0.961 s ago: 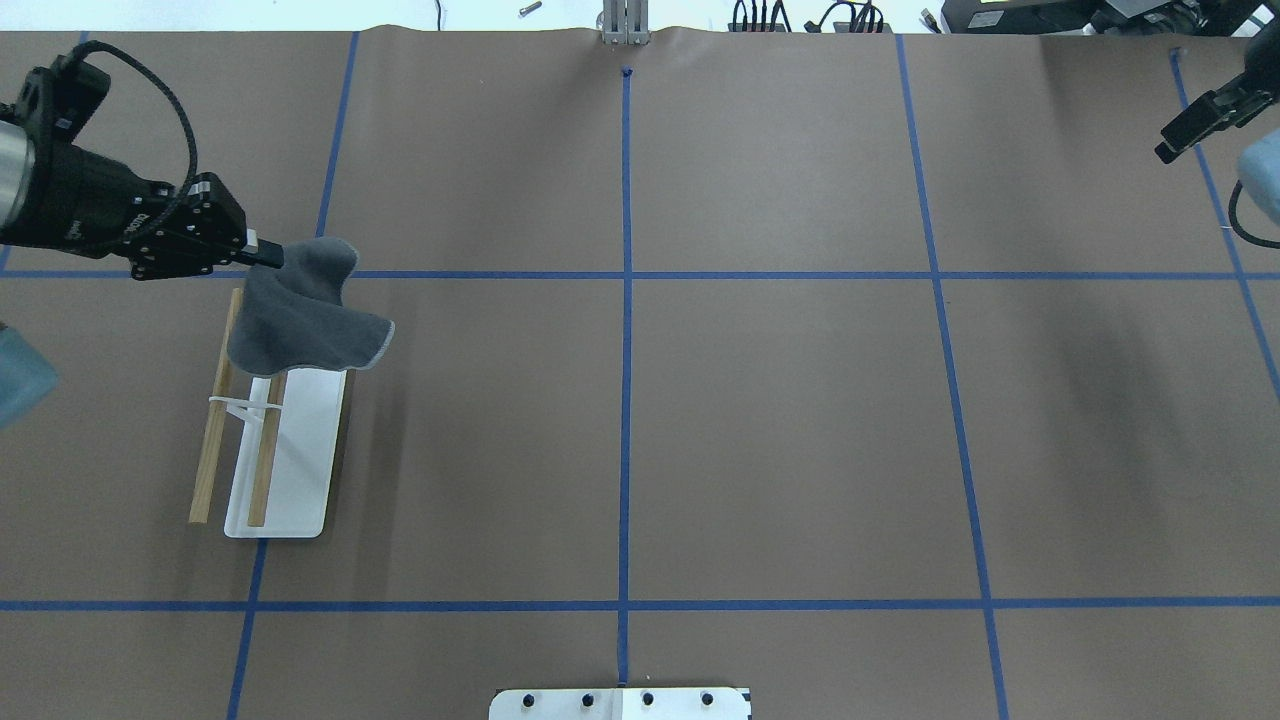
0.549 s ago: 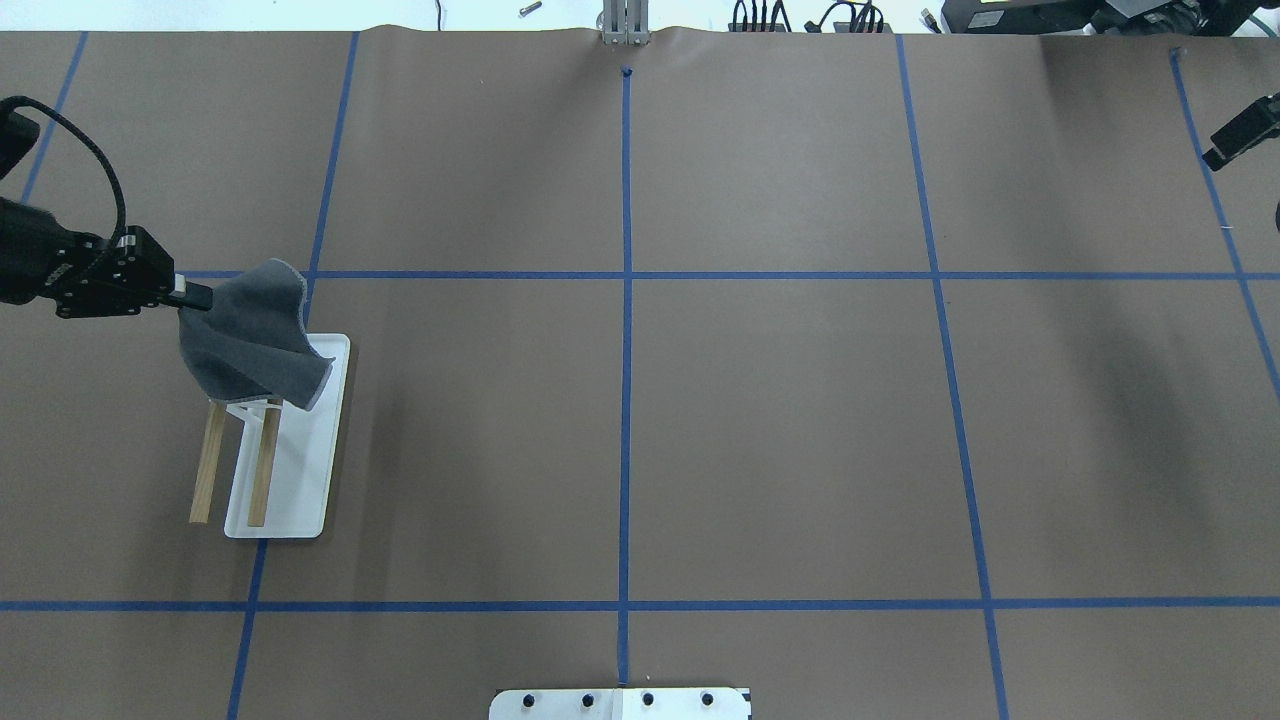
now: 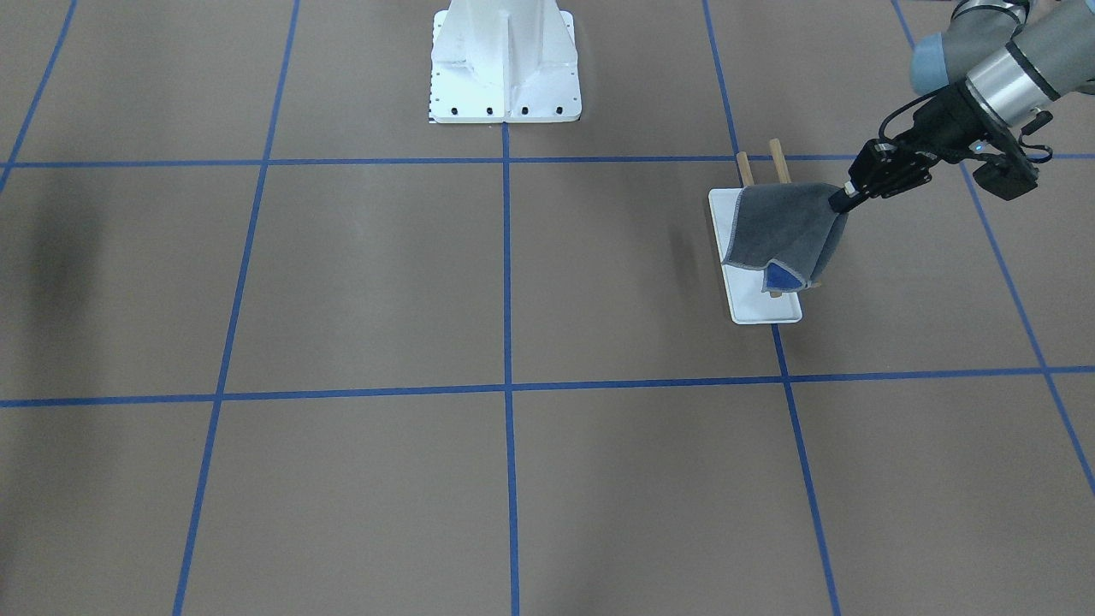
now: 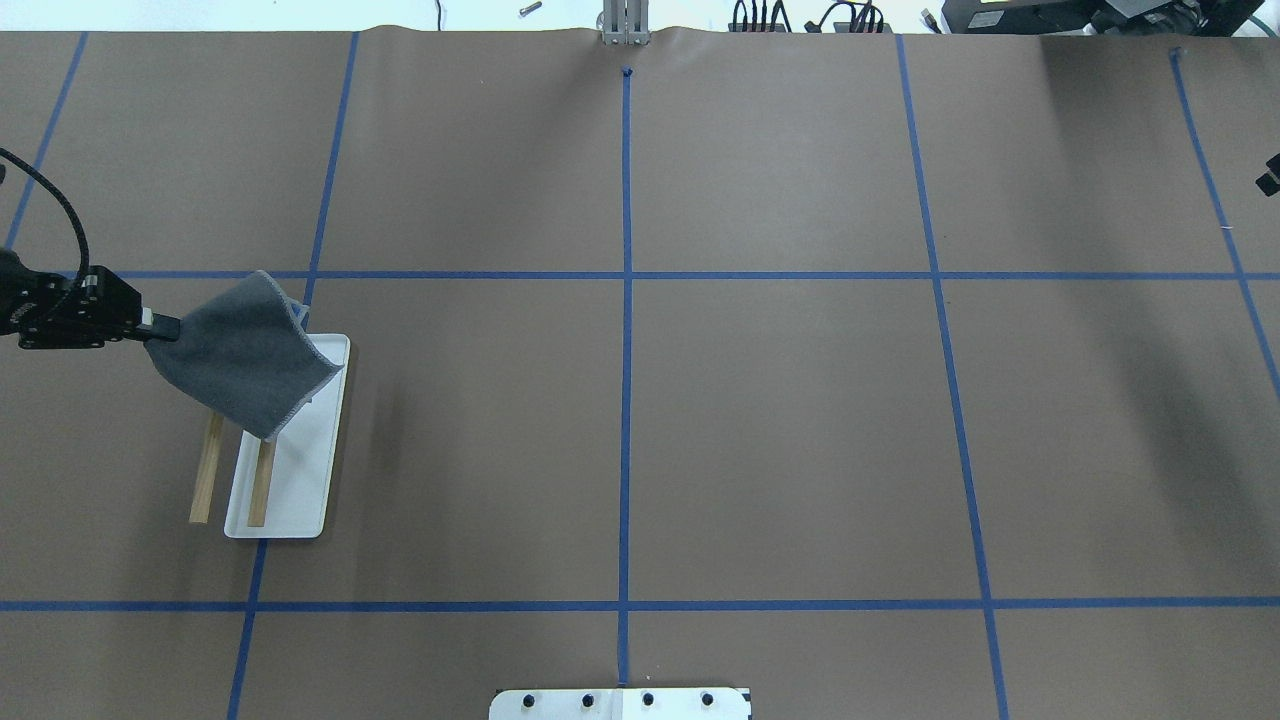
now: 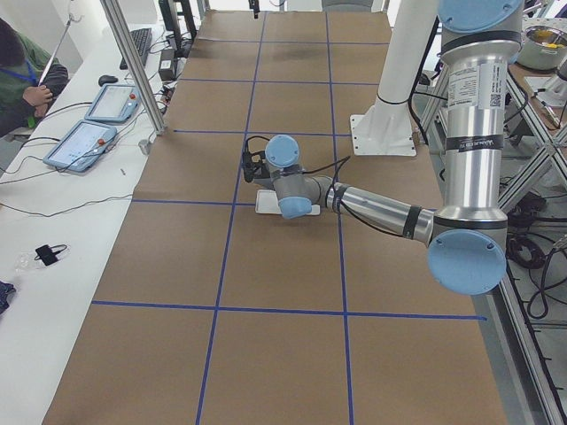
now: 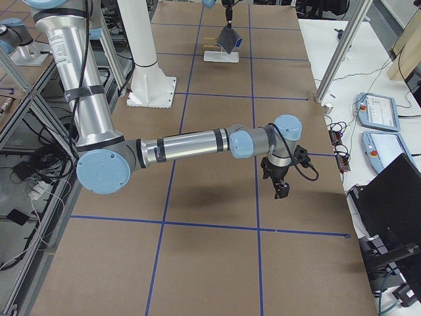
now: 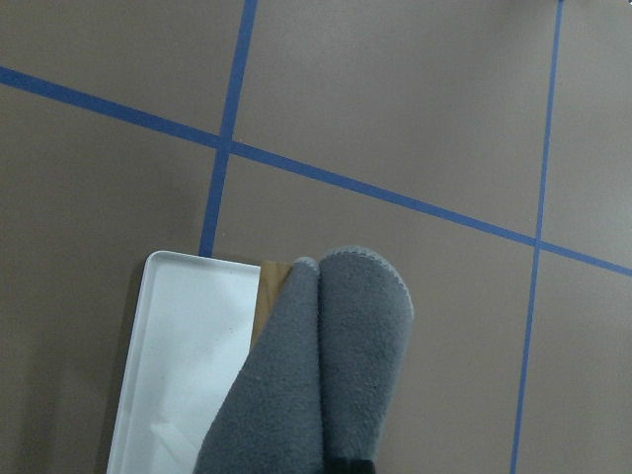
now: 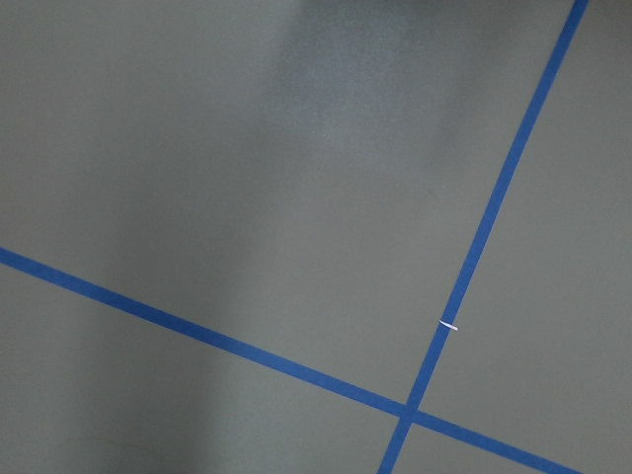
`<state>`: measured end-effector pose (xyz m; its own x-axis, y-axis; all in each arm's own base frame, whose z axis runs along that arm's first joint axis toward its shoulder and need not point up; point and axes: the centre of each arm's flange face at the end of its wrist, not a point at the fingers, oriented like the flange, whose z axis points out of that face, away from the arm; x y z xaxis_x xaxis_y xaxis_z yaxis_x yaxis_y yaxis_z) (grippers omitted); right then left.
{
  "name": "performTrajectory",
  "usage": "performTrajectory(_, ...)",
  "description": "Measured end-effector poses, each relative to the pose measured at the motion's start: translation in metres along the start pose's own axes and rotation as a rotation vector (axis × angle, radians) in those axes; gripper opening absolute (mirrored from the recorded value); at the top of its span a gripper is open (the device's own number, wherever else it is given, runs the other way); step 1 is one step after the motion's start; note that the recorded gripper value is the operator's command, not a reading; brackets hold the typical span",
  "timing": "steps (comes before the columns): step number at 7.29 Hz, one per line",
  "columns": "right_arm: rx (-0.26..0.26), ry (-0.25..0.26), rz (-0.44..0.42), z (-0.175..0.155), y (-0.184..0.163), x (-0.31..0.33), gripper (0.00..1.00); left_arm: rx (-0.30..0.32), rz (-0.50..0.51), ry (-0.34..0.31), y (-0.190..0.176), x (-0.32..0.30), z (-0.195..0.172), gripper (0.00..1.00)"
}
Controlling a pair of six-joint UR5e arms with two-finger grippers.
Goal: Hang towel on rack
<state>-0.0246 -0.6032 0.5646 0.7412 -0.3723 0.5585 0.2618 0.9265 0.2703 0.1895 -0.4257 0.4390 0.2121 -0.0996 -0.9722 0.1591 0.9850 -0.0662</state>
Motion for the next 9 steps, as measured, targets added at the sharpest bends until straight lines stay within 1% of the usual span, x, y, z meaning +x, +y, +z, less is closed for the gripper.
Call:
performTrajectory(1, -0.004, -0.001, 0.007, 0.003, 0.007, 0.005, 1.00, 0.000, 0.026, -0.006, -0.001, -0.008, 0.002, 0.98)
performTrajectory(3, -0.005, -0.004, 0.026, 0.003, 0.018, 0.015, 1.00, 0.009, 0.042, -0.011, -0.008, -0.016, -0.003, 0.98)
performTrajectory(6, -0.012, -0.011, 0.044, 0.007, 0.029, 0.022, 1.00, 0.066, 0.010, -0.008, -0.034, -0.033, -0.049, 0.97)
performTrajectory(7, -0.017, -0.011, 0.052, 0.009, 0.034, 0.025, 1.00, 0.096, 0.031, -0.022, -0.046, -0.047, -0.066, 0.97)
performTrajectory(8, -0.023, -0.013, 0.072, 0.012, 0.045, 0.033, 1.00, 0.134, 0.081, -0.059, -0.061, -0.066, -0.086, 0.97)
performTrajectory(9, -0.032, -0.014, 0.106, 0.015, 0.067, 0.047, 1.00, 0.166, 0.152, -0.122, -0.077, -0.087, -0.109, 0.97)
